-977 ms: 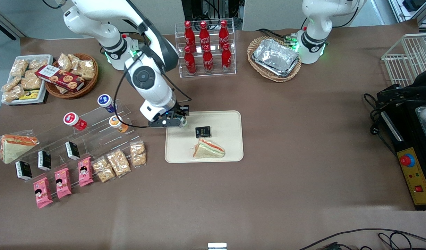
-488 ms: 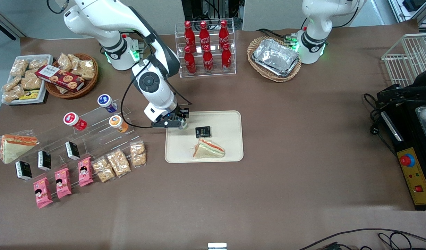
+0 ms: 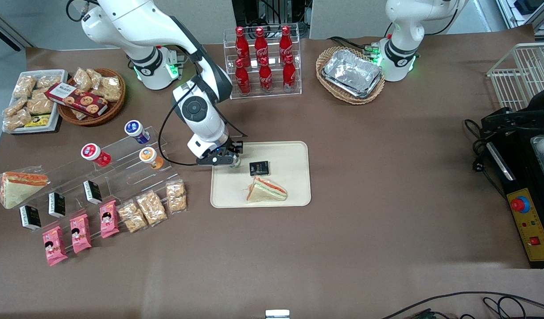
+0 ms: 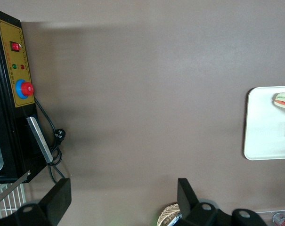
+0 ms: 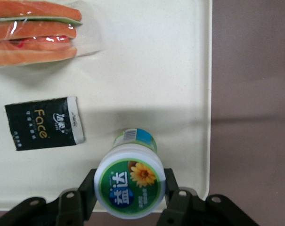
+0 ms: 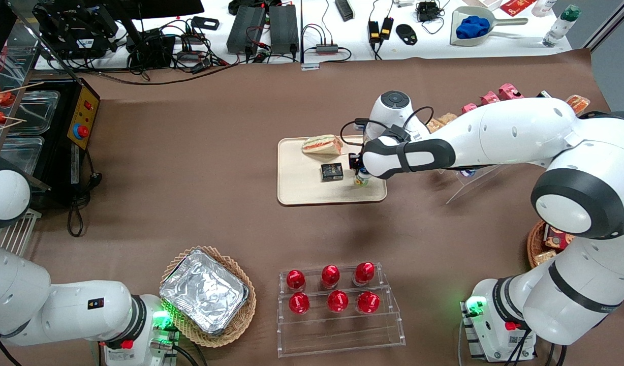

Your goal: Place green gum on tray

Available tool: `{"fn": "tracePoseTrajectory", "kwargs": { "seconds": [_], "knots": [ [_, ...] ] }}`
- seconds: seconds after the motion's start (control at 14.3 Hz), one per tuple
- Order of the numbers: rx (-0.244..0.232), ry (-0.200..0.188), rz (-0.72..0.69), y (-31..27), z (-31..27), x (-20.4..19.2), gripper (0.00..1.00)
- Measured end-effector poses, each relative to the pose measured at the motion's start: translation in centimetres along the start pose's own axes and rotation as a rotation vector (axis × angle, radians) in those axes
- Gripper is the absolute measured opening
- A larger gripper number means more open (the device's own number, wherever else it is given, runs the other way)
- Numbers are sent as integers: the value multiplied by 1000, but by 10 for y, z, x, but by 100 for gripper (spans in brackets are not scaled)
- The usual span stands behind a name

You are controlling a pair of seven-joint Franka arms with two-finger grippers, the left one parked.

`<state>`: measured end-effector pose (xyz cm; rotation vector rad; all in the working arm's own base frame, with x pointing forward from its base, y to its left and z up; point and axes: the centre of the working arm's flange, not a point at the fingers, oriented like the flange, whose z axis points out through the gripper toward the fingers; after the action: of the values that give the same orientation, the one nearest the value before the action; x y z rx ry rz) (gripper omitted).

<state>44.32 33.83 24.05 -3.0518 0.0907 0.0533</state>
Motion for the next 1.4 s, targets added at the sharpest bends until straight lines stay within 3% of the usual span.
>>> {"fn": "tracePoseTrajectory", "kwargs": {
  "seconds": [0.21, 0.49, 0.56, 0.91, 1.26, 1.4],
  "knots": [
    [1, 4, 6, 0, 5, 0, 62],
    [6, 12, 38, 0, 5, 2, 96],
    [8, 16, 41, 0, 4, 3, 99],
    [34, 60, 27, 34, -40, 40, 99],
    [33, 1, 23, 126, -143, 84, 99],
    [44, -2, 4, 167, -185, 89, 99]
  ]
}}
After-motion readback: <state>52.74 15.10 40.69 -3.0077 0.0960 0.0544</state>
